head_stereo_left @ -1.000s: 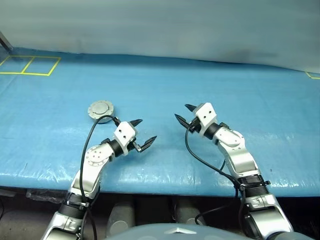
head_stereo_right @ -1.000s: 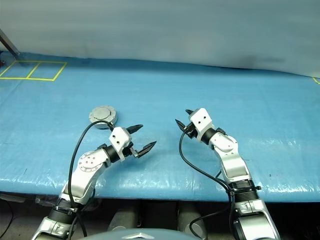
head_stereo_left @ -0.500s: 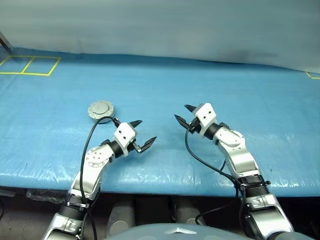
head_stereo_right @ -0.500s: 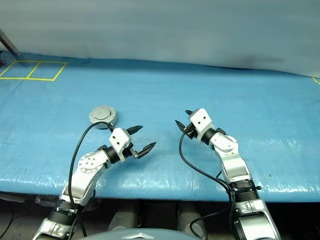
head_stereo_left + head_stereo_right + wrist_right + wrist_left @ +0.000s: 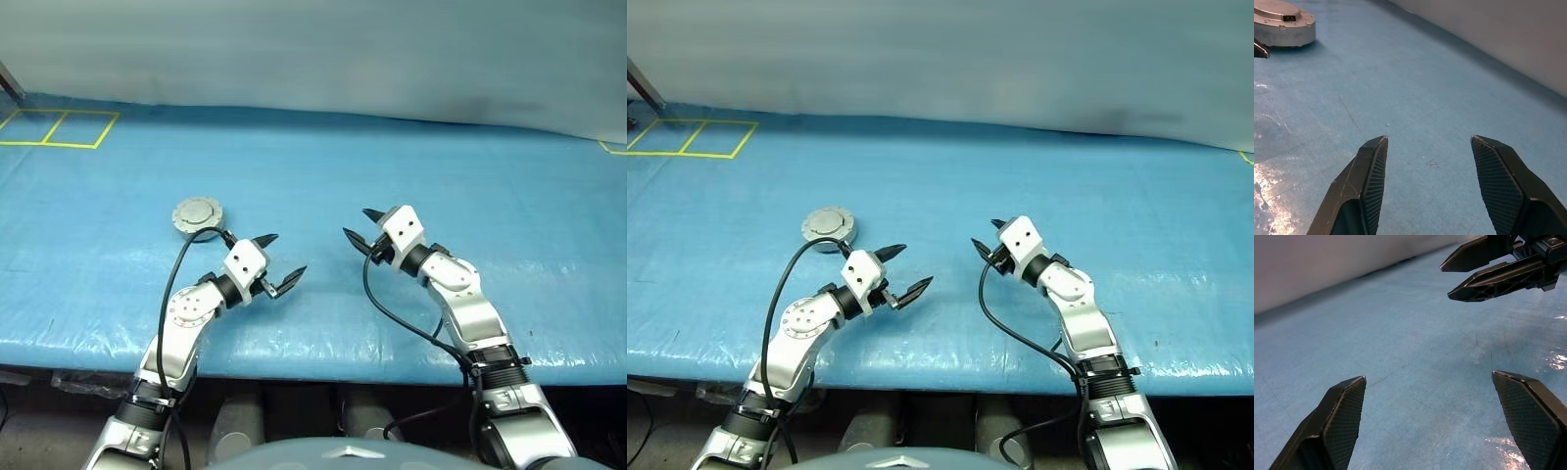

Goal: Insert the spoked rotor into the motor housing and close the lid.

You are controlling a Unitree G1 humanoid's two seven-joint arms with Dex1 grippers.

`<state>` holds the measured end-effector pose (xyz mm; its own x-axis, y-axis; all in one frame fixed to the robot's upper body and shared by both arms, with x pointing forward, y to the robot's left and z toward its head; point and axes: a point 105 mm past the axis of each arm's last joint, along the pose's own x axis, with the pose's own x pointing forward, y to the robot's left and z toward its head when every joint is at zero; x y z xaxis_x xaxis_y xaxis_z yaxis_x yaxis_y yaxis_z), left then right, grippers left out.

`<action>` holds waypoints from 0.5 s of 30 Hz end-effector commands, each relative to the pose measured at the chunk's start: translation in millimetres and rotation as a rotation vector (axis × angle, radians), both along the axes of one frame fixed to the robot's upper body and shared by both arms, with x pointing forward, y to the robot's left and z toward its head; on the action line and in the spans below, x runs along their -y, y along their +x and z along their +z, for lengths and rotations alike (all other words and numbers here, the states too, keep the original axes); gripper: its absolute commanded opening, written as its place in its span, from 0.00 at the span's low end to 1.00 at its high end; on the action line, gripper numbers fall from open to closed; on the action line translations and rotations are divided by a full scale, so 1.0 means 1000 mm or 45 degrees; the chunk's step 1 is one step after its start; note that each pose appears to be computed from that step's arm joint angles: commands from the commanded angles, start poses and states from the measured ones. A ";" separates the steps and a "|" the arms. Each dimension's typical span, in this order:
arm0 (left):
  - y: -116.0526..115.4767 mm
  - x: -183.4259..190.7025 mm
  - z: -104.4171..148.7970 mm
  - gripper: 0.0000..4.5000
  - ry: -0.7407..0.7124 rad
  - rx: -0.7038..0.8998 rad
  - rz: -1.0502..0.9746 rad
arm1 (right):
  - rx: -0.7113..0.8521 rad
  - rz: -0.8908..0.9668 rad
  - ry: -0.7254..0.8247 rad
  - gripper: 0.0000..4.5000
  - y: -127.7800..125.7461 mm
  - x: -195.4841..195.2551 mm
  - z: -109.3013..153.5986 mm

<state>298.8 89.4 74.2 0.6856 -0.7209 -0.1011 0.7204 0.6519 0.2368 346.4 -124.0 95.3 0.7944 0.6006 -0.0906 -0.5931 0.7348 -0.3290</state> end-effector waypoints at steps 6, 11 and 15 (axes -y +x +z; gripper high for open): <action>0.002 0.003 0.007 0.99 -0.011 0.053 -0.008 | 0.069 -0.002 -0.005 0.64 0.001 0.002 0.016; 0.002 0.002 0.008 0.99 -0.010 0.059 -0.004 | 0.075 0.009 -0.005 0.64 0.003 -0.001 0.018; 0.003 0.001 0.008 0.99 -0.010 0.066 0.005 | 0.079 0.010 -0.004 0.64 0.004 -0.001 0.019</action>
<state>299.9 88.4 73.3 0.6873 -0.7199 -0.0967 0.7182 0.6536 0.2387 348.1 -123.5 96.9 0.7939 0.6007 -0.0945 -0.5941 0.7331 -0.3309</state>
